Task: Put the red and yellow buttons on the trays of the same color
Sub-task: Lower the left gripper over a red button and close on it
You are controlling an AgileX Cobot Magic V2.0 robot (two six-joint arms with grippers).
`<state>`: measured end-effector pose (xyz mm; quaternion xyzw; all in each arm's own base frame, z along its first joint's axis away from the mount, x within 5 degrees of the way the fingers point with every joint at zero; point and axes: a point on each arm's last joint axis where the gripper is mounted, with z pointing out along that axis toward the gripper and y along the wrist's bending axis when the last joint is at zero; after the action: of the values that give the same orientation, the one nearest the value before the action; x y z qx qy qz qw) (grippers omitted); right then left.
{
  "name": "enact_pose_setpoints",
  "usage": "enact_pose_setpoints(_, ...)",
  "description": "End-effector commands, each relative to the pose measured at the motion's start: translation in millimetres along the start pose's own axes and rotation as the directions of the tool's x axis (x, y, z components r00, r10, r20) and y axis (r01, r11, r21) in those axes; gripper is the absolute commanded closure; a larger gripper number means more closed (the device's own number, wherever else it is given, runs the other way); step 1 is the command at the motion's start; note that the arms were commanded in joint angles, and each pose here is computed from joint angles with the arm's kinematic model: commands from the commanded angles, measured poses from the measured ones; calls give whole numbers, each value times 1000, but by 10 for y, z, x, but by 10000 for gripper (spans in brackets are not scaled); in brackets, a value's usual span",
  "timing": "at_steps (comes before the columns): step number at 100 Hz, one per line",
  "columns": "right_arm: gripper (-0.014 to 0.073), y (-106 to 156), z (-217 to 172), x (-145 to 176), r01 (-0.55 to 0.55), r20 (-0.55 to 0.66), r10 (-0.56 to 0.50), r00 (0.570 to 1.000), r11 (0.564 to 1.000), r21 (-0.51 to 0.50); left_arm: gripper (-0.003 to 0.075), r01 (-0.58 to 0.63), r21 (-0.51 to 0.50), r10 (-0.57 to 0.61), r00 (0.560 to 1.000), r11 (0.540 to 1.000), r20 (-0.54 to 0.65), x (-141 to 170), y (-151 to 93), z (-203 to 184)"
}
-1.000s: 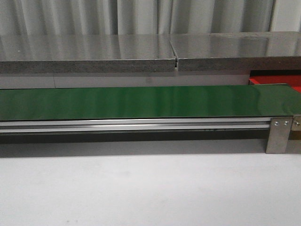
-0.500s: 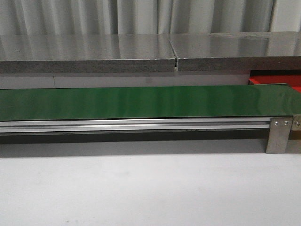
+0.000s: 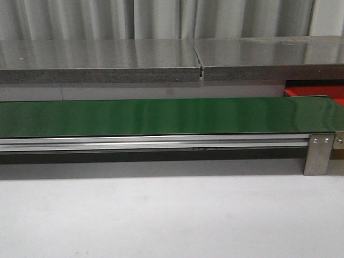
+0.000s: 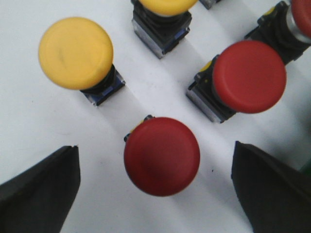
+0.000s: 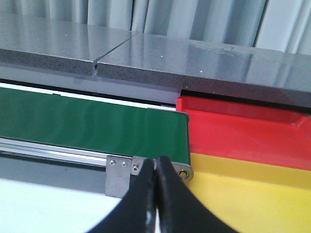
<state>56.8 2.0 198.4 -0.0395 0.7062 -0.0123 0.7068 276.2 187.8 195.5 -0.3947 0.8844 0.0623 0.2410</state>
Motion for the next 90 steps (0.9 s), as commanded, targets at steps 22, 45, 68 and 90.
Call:
enact_pose_setpoints(22, 655, -2, -20, -116, 18, 107, -18, 994, 1000, 3, 100, 12, 28, -15, 995, 1000, 97, -245, -56, -44)
enact_pose_setpoints(45, 655, -2, -20, -116, 18, 107, -18, 994, 1000, 3, 100, 10, 32, -13, 994, 999, 112, -263, -61, -41)
enact_pose_setpoints(68, 655, -2, -20, -116, 18, 107, -18, 994, 1000, 3, 100, 10, 32, -13, 994, 999, 112, -263, -61, -41)
enact_pose_setpoints(90, 655, -2, -20, -116, 18, 107, -18, 994, 1000, 3, 100, 13, 30, -16, 995, 999, 96, -247, -61, 17)
